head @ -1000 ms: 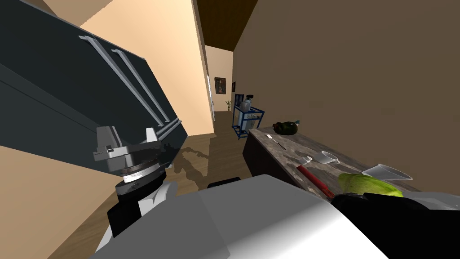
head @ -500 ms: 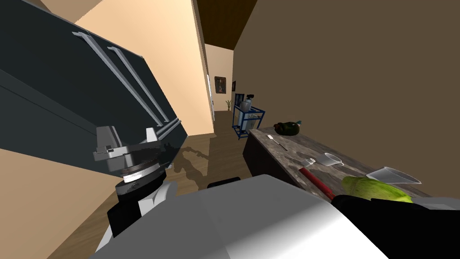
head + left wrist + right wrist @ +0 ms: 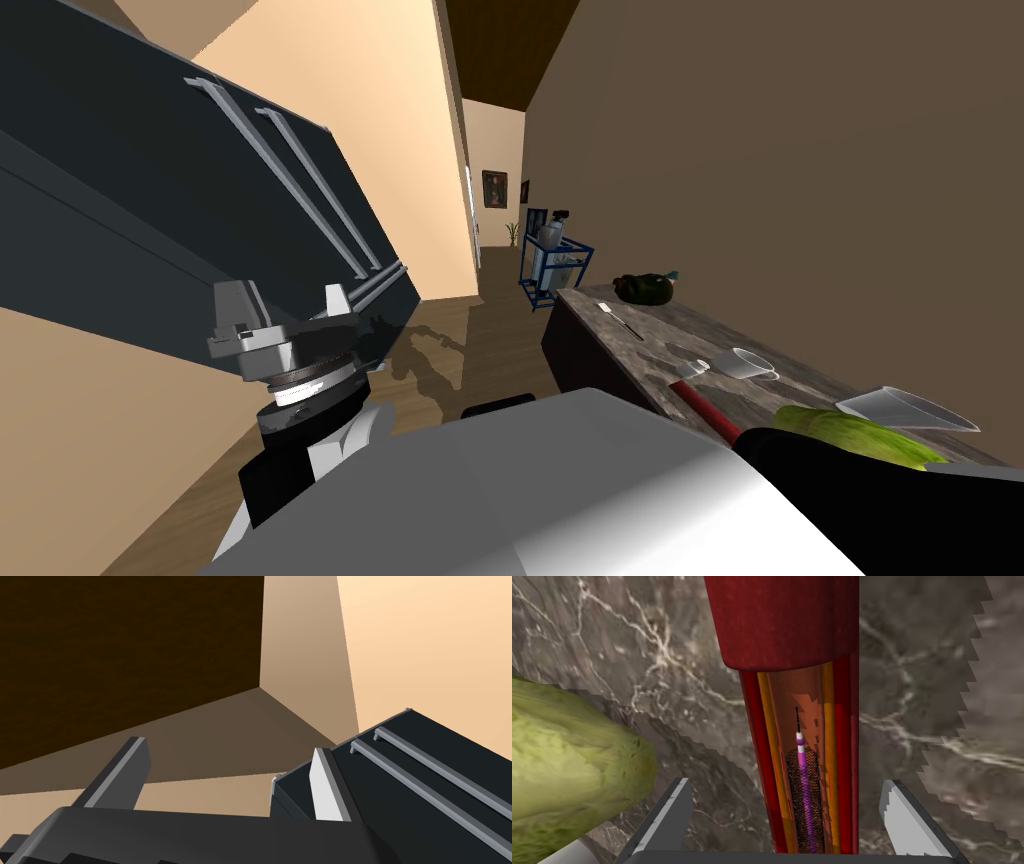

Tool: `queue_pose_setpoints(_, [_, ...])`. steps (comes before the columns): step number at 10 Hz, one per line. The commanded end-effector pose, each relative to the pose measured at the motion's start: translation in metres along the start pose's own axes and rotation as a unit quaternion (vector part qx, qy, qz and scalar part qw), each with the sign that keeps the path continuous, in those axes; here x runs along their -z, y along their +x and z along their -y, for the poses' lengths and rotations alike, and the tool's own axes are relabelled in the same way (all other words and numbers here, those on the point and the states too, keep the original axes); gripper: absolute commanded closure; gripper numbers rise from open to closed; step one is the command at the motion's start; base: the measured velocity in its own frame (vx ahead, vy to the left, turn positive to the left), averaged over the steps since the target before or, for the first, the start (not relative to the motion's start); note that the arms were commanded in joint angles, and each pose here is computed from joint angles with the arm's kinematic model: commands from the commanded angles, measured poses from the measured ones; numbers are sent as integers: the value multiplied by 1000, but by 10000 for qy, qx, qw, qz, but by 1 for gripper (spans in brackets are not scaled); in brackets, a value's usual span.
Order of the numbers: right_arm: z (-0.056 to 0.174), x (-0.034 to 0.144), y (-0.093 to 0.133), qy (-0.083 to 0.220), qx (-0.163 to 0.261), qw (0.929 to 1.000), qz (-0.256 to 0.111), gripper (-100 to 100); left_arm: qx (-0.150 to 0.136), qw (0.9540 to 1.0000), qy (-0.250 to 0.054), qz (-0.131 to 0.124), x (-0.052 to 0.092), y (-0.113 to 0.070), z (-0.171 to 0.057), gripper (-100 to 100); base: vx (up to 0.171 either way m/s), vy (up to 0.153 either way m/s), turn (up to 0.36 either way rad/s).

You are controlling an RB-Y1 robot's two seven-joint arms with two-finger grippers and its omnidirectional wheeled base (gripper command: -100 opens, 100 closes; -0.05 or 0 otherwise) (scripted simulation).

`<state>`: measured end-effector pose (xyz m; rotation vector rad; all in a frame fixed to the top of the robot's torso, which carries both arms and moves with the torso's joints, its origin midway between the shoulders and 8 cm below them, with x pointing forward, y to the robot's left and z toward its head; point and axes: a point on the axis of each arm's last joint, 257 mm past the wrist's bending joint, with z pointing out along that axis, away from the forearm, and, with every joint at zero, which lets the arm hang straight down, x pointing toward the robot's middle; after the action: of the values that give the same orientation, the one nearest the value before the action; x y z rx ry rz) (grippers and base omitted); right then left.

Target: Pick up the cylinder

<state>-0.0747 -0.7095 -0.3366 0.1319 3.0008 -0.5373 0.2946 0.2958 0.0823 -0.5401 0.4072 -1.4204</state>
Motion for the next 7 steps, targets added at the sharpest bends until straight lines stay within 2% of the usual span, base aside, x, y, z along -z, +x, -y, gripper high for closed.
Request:
queue_pose_setpoints(1, [0,0,0,0,0,10000,0,100,0,10000,0,0,0,0,0,0,0,0,0])
queue_pose_setpoints(5, [-1,0,-1,-12,6,10000,9,100,0,10000,0,0,0,0,0,0,0,0,0])
queue_pose_setpoints(6, [-1,0,-1,-13,3,10000,9,0,0,10000,0,0,0,0,0,0,0,0,0])
queue_pose_setpoints(7, [6,5,-9,-1,45,10000,19,100,0,10000,0,0,0,0,0,0,0,22,-104])
